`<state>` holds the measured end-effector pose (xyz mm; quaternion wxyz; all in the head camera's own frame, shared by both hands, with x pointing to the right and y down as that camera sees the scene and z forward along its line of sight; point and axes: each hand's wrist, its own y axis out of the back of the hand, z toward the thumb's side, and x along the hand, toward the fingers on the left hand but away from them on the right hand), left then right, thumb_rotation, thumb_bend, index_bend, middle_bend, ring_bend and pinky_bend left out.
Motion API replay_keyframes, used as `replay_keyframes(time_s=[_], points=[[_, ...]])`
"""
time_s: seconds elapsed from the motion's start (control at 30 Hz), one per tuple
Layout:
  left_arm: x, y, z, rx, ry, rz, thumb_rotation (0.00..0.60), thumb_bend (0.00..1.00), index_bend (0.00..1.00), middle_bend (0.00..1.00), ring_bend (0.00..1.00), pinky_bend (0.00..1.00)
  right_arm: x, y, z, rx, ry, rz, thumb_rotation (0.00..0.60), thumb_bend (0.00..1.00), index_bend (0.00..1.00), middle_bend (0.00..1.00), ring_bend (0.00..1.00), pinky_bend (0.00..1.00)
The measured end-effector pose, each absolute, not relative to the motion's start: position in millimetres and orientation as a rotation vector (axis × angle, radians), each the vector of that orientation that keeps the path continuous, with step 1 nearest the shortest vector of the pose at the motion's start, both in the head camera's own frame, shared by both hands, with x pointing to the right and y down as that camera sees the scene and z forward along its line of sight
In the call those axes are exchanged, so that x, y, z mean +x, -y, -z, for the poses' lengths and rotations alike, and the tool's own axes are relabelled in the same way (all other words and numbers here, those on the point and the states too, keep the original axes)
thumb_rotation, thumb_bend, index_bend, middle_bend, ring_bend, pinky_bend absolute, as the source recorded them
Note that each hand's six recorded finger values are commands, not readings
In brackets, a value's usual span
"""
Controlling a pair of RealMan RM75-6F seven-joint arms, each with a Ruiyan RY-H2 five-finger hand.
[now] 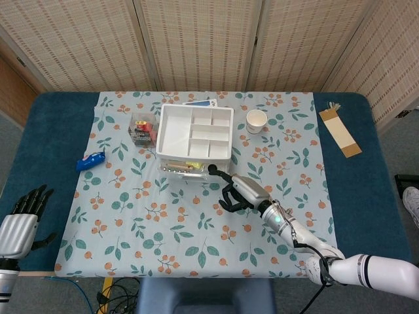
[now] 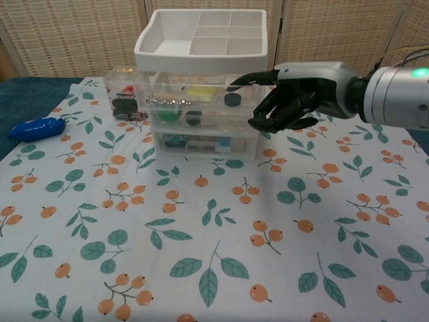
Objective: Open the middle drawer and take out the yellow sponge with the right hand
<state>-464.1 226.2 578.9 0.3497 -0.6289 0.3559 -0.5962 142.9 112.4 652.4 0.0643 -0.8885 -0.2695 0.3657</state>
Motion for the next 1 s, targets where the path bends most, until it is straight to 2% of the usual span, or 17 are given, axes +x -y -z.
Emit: replay_keyframes(time_s=[0.77, 0.83, 1.0], points=[[-459.0, -224.7, -577.4, -1.634, -0.921, 1.525, 0.600, 0.18, 0.02, 0.00, 0.04, 0.10, 149.3, -155.5, -626.7, -2.728, 0.722, -0.997, 0.600, 0.47, 0.19, 0.75, 0.91, 0.96], [-458.8, -224.6, -577.3, -1.634, -0.920, 1.525, 0.600, 0.18, 0.02, 0.00, 0.04, 0.10, 151.3, -156.7, -624.5, -2.724, 0.725, -0.991, 0.600, 0.47, 0.17, 0.75, 0.91, 0.96], [-458.4, -224.4, -576.6, -1.635, -0.924, 1.521, 0.600, 0.18, 0.02, 0.00, 0.04, 0.10, 155.9, -157.6, -616.7, -2.713, 0.737, -0.966, 0.600, 0.47, 0.01, 0.73, 0.91, 0.96]])
